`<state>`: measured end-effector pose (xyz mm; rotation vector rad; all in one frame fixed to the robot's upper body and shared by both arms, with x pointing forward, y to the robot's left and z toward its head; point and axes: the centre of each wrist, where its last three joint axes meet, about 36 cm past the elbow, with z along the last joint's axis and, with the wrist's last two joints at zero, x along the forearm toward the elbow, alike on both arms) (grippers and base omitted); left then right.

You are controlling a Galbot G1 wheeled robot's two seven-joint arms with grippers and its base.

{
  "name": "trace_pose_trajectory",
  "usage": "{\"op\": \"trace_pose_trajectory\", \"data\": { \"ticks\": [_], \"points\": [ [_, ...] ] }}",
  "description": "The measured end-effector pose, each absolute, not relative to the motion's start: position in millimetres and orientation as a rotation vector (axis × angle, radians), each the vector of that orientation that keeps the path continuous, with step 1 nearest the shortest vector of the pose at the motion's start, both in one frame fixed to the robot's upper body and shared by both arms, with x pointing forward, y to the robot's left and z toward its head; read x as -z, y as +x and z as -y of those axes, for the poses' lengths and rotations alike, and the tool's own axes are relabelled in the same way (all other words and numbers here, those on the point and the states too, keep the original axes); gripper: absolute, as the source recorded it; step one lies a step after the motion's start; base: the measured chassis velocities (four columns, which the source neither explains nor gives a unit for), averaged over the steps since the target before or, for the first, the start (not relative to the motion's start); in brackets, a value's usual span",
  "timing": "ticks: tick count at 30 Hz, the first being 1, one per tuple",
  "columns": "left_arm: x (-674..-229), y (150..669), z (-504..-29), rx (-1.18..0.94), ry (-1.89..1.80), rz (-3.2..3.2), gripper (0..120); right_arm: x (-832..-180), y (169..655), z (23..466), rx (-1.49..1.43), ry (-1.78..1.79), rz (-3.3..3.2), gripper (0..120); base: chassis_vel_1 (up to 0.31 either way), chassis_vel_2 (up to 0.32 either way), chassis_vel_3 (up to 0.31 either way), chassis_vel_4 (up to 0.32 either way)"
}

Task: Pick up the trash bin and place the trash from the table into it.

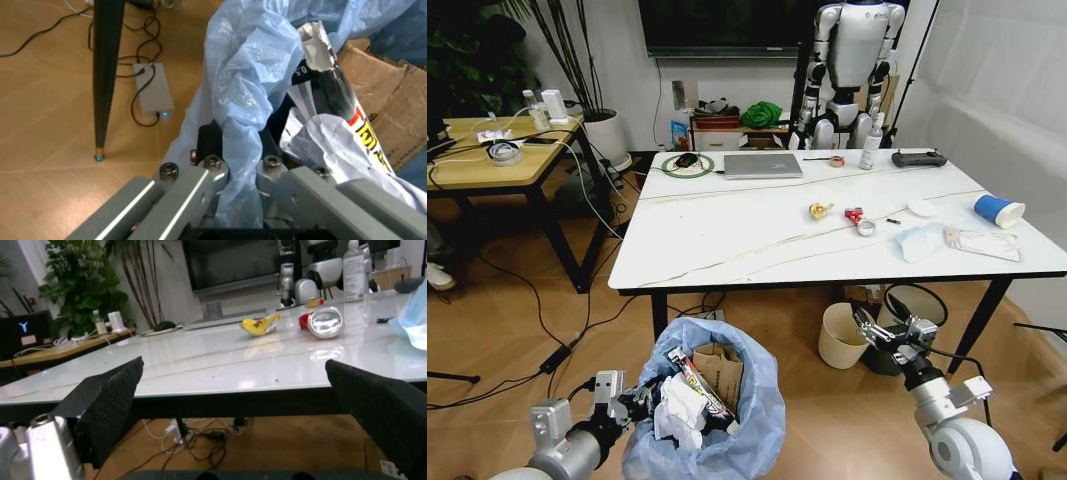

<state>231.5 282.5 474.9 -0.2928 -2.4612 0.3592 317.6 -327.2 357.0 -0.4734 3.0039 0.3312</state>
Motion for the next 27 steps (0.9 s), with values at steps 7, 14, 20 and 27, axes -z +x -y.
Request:
{"op": "trace_pose_trajectory", "data": {
  "ticks": [7,14,20,27],
  "points": [
    [-475.3,231.4,-281.7,-0.363,-0.294,2.463,0,-356.7,317.4,327.7,-0.335,-0.477,-3.003,100,-0.093,-0.096,0.089,0.079],
    [-475.9,230.1,-280.5,-0.369,-0.290,2.466,0,-356.3,318.0,326.4,-0.337,-0.486,-2.997,100,-0.075,-0.087,0.080,0.090],
    [-475.4,229.0,-280.2,-0.376,-0.282,2.469,0,-357.9,321.9,327.9,-0.321,-0.500,-2.993,100,-0.078,-0.069,0.080,0.077],
    [-477.0,224.8,-283.3,-0.380,-0.257,2.482,0,-362.6,335.8,329.4,-0.310,-0.530,-2.975,100,-0.069,-0.066,0.075,0.068]
  ]
}}
